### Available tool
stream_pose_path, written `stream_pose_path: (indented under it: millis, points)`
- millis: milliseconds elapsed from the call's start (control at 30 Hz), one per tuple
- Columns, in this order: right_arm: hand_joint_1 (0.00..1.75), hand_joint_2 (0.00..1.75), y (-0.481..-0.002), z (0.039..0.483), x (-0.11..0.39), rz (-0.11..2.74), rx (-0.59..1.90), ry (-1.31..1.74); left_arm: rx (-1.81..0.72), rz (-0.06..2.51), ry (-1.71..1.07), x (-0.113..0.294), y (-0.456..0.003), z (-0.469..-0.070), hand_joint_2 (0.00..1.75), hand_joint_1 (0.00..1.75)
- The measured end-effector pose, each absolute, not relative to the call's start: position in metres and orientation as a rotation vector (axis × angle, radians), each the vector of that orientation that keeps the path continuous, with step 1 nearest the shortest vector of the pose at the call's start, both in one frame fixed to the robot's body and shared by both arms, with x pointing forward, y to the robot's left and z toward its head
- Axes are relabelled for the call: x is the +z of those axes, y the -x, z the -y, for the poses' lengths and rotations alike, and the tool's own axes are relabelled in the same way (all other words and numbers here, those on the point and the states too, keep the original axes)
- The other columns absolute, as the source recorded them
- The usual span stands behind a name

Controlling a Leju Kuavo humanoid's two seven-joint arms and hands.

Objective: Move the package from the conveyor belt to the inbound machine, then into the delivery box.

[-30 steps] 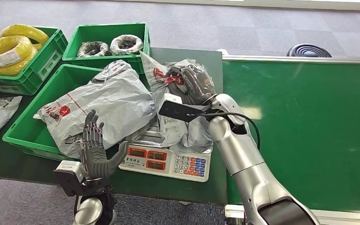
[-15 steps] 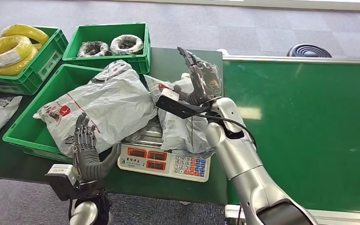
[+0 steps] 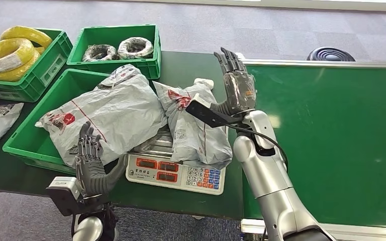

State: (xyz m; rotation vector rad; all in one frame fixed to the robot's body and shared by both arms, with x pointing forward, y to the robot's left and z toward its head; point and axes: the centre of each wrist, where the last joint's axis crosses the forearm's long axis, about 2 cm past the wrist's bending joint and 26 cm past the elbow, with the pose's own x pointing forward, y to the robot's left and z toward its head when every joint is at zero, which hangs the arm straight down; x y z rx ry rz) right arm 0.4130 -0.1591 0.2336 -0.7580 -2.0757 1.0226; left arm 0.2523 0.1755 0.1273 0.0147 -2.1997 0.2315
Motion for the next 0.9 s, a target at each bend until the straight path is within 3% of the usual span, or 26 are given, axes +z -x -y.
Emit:
stream_pose_path:
  millis: [200,333,433,667,900]
  points:
    - [0.00,0.00,-0.412,0.166,0.231,2.104,0.973,0.837,0.225,2.213,-0.043,0.127,-0.252,-0.176,1.75,0.00]
    - [0.00,0.00,-0.402,0.174,0.228,2.173,0.814,0.956,0.165,2.322,-0.273,0.145,-0.256,-0.183,1.75,0.00]
    - [0.00,0.00,-0.388,0.182,0.223,2.211,0.669,0.997,0.071,2.440,-0.441,0.174,-0.276,-0.188,1.75,0.00]
    - [0.00,0.00,-0.354,0.191,0.202,2.259,0.458,0.922,-0.058,2.636,-0.613,0.286,-0.347,-0.189,1.75,0.00]
    - [0.00,0.00,-0.348,0.196,0.202,2.265,0.419,0.921,-0.088,2.676,-0.651,0.309,-0.360,-0.185,1.75,0.00]
